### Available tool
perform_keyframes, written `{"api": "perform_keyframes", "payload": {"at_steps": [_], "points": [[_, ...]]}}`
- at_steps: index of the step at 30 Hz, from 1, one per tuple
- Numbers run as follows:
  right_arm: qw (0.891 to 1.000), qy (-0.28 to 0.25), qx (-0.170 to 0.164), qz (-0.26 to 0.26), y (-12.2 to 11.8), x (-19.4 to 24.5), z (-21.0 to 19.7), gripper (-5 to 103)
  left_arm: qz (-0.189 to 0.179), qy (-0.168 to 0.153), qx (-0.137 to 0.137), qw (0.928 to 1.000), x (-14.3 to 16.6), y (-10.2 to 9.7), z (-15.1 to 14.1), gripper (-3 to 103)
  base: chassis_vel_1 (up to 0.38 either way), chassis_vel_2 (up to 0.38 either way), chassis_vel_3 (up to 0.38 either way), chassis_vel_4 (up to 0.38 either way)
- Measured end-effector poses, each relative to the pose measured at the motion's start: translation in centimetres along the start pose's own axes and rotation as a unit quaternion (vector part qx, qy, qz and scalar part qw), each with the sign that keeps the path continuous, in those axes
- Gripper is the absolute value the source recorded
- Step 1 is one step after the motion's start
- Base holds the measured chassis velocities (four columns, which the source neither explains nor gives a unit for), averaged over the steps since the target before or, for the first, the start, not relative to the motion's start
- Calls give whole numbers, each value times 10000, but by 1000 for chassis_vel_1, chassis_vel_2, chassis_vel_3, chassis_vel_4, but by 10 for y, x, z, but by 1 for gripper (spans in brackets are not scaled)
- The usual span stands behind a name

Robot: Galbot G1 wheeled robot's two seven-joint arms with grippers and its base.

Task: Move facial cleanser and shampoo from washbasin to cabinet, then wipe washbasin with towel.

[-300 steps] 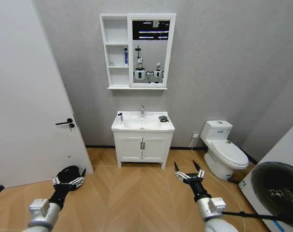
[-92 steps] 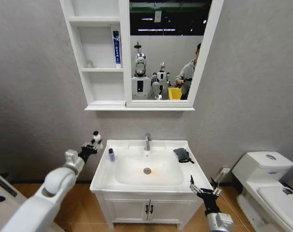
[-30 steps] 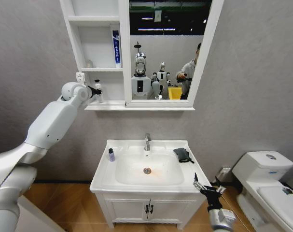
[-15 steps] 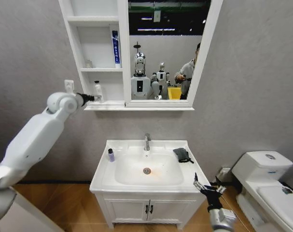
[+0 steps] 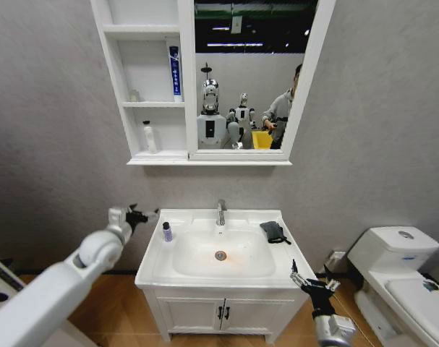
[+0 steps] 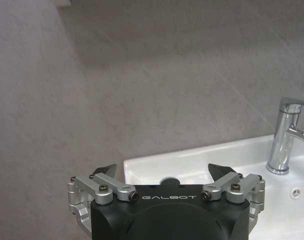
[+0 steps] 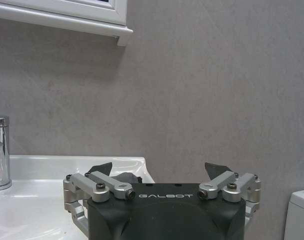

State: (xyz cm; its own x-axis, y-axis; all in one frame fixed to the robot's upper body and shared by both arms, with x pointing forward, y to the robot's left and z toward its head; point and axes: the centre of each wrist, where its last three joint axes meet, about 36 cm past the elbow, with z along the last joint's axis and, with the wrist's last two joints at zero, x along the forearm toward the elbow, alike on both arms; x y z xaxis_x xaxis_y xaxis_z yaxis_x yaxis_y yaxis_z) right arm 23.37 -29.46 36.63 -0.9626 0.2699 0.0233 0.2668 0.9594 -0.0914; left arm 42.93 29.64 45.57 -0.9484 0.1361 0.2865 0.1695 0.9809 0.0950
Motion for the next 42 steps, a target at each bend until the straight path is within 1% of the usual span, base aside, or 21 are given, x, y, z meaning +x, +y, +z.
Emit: {"api": "perform_keyframes", "payload": {"at_steps": [3,4,6,7,8,10,11,14,15,18,23,25,29,30,31,35,36,38,39,41,42], "points": [[10000,2,30,20,-3,2,1,100,-9,26,-43,10000,-8,-11,35,100,0,0,0,0],[10000,2,30,20,-3,2,1,100,-9,26,-43,10000,-8,-11,35,100,0,0,0,0],[10000,-7,30,26,-4,2,1,100,-68,142,-43,9999,-19,-15,50,100,0,0,0,0],[10000,-2,27,30,-4,2,2,100,-89,177,-8,9998,-24,-16,54,100,0,0,0,0],[10000,-2,27,30,-4,2,2,100,-89,177,-8,9998,-24,-16,54,100,0,0,0,0],[10000,25,22,19,-2,2,5,100,-146,285,72,9995,-38,-17,62,100,0,0,0,0],[10000,25,22,19,-2,2,5,100,-146,285,72,9995,-38,-17,62,100,0,0,0,0],[10000,31,18,8,-1,0,7,100,-177,431,178,9988,-53,-20,73,100,0,0,0,0],[10000,31,18,8,-1,0,7,100,-177,431,178,9988,-53,-20,73,100,0,0,0,0],[10000,49,38,6,-3,-1,9,100,-151,486,278,9983,-67,-23,82,100,0,0,0,0],[10000,11,23,32,-6,-5,7,100,-83,497,260,9984,-78,-25,86,100,0,0,0,0],[10000,-14,21,57,-8,-7,5,100,-54,501,231,9985,-88,-23,89,100,0,0,0,0],[10000,-6,28,60,-9,-6,6,100,26,500,168,9986,-97,-20,90,100,0,0,0,0],[10000,4,28,61,-9,-5,7,100,53,501,159,9986,-102,-19,90,103,0,0,0,0],[10000,18,27,58,-8,-5,8,100,59,505,159,9986,-105,-19,90,101,0,0,0,0],[10000,44,29,48,-7,-4,10,100,42,528,163,9985,-113,-17,89,99,0,0,0,0],[10000,46,29,46,-7,-4,10,100,51,549,176,9983,-117,-15,89,96,0,0,0,0],[10000,46,33,45,-7,-5,11,100,104,598,184,9980,-120,-14,93,86,0,0,0,0],[10000,46,33,45,-7,-5,11,100,104,598,184,9980,-120,-14,93,86,0,0,0,0],[10000,40,45,52,-8,-6,11,100,159,585,193,9980,-121,-14,96,76,0,0,0,0],[10000,40,45,52,-8,-6,11,100,159,585,193,9980,-121,-14,96,76,0,0,0,0]]}}
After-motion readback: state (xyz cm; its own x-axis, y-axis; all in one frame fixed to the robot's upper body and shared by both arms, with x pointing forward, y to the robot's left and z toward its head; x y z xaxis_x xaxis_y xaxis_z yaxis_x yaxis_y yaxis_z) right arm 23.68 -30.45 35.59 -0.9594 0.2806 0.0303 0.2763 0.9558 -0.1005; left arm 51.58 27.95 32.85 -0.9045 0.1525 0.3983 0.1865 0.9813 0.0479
